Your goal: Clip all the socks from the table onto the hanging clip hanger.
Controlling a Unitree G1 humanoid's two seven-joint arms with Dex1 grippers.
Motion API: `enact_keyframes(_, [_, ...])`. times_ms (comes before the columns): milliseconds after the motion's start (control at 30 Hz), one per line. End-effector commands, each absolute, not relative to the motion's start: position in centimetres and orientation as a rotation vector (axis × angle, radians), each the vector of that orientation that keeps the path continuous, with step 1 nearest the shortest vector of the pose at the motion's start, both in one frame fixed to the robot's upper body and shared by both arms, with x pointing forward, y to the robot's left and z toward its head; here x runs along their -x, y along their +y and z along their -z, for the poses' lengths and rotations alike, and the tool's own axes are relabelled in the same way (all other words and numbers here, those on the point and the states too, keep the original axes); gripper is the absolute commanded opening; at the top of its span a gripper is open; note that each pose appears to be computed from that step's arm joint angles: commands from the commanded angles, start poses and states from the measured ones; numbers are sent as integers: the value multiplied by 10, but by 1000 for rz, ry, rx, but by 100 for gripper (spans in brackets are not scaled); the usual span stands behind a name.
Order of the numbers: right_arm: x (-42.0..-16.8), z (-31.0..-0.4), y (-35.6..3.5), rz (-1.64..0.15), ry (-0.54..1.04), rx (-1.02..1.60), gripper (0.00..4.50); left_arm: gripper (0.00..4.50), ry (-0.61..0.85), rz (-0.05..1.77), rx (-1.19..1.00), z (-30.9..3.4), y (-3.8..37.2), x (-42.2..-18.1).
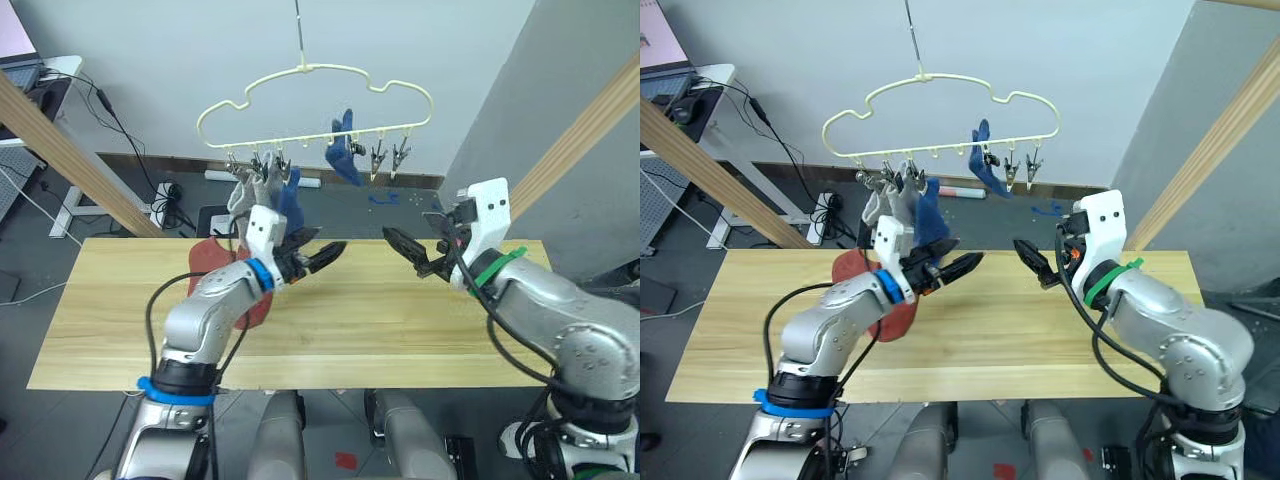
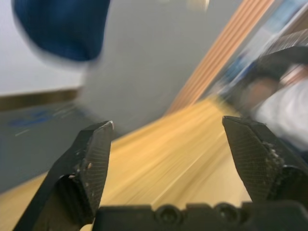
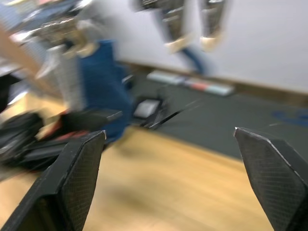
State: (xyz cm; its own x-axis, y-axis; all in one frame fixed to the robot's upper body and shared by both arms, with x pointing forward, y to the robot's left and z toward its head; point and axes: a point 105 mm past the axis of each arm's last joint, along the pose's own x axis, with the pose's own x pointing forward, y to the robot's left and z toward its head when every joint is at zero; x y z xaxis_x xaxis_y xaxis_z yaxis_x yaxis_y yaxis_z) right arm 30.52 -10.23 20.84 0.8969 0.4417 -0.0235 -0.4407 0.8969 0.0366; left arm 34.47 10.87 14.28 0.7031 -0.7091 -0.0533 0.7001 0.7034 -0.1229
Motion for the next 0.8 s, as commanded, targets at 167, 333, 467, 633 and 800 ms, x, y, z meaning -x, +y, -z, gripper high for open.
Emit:
enact_keyframes(167, [-309,-235,-73,-364,-244,8,287,389,-118,848,-102,-207,117,-321])
enact_keyframes(333, [-325,-240,-67,-289,-297,4,175,389,-202,906,-120,-230,107,-307])
enact_keyframes(467, [-337,-246,-67,-241,-328,0,175,389,-252,945,-74,-242,102,-298])
enact_keyframes(633, [-351,-249,-69,-199,-335,-16,175,389,-266,935,-75,-246,101,-298])
enact_keyframes(800, [-361,-254,-69,-183,-343,-16,175,389,-261,929,-72,-246,102,-298])
